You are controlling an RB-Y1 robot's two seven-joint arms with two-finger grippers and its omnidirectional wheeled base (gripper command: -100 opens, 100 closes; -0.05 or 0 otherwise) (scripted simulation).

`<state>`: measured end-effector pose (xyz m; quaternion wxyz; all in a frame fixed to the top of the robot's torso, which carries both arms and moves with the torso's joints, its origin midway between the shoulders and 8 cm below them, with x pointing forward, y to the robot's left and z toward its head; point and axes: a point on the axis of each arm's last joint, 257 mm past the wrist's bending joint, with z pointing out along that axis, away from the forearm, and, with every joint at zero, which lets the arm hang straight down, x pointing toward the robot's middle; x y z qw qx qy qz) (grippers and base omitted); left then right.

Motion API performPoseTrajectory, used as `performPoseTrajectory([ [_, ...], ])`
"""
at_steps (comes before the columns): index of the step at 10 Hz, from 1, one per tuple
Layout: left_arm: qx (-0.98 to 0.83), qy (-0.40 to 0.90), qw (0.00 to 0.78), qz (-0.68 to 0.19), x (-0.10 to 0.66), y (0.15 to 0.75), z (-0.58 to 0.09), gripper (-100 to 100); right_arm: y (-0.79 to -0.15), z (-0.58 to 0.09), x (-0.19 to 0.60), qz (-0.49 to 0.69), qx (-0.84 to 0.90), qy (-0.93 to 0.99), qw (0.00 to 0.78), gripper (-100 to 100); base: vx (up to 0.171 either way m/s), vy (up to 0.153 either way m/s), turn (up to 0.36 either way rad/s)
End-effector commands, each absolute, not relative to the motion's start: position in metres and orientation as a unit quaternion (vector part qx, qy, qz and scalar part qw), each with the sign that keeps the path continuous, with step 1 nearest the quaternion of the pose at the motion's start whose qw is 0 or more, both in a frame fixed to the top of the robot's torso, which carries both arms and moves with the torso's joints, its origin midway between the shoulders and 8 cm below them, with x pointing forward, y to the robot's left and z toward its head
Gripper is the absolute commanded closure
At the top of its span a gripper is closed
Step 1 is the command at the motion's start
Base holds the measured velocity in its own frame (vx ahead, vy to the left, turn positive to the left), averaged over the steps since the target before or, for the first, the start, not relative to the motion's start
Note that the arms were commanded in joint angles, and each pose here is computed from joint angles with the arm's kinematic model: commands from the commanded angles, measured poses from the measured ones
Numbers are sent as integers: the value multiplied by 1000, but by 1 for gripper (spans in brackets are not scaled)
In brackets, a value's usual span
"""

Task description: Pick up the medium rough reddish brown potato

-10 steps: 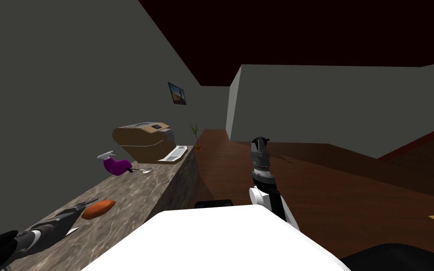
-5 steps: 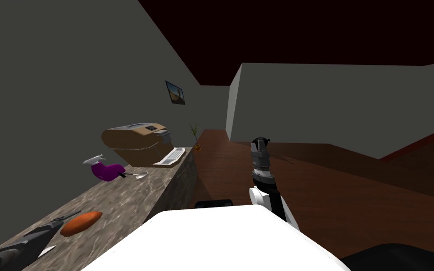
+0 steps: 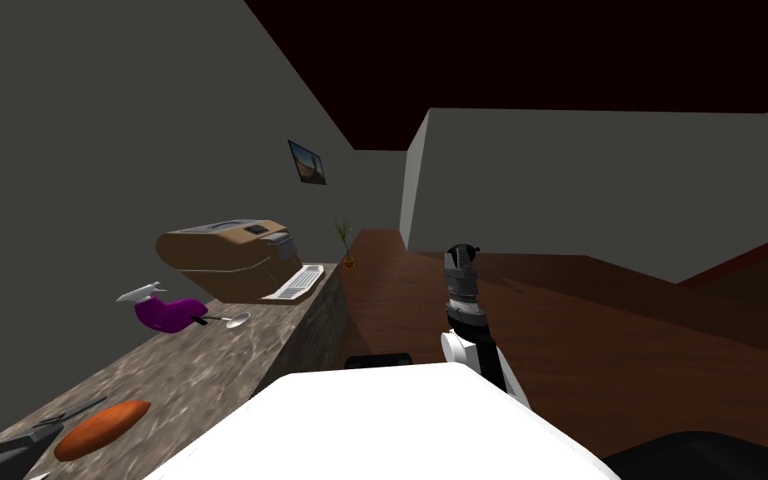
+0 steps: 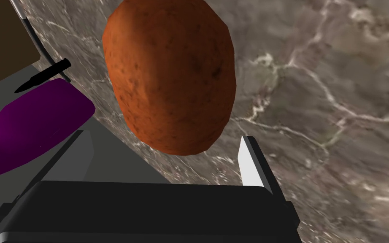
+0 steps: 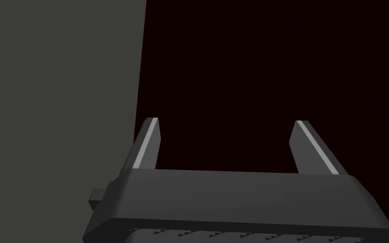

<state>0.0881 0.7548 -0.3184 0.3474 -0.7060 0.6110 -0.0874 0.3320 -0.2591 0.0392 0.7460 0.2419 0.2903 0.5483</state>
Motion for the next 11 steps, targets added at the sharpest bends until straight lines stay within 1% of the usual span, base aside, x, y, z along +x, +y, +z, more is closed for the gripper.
performPoseTrajectory([
  [1, -712, 610, 339, -79, 54, 756, -325, -100, -259, 39, 332, 548, 242, 290, 746, 0, 93, -8, -19],
  [3, -702, 613, 350, -92, 62, 757, -318, -100, -259, 39, 332, 548, 242, 290, 746, 0, 83, -6, 5],
  [4, -709, 613, 338, -80, 28, 757, -324, -100, -259, 39, 332, 548, 242, 290, 746, 0, 96, -3, -18],
  [6, -701, 616, 348, -92, 35, 757, -317, -100, -259, 39, 332, 548, 242, 290, 746, 0, 81, -22, 4],
  [7, -709, 616, 332, -83, 1, 753, -324, -100, -259, 39, 332, 548, 242, 290, 746, 0, 104, -12, -16],
  [9, -699, 620, 343, -94, 8, 755, -316, -100, -259, 39, 332, 548, 242, 290, 746, 0, 80, -14, 4],
  [10, -707, 622, 326, -83, -25, 750, -321, -100, -259, 39, 332, 548, 242, 290, 746, 0, 97, -17, -21],
  [11, -700, 625, 333, -90, -21, 752, -315, -100, -259, 39, 332, 548, 242, 290, 746, 0, 103, -18, 7],
])
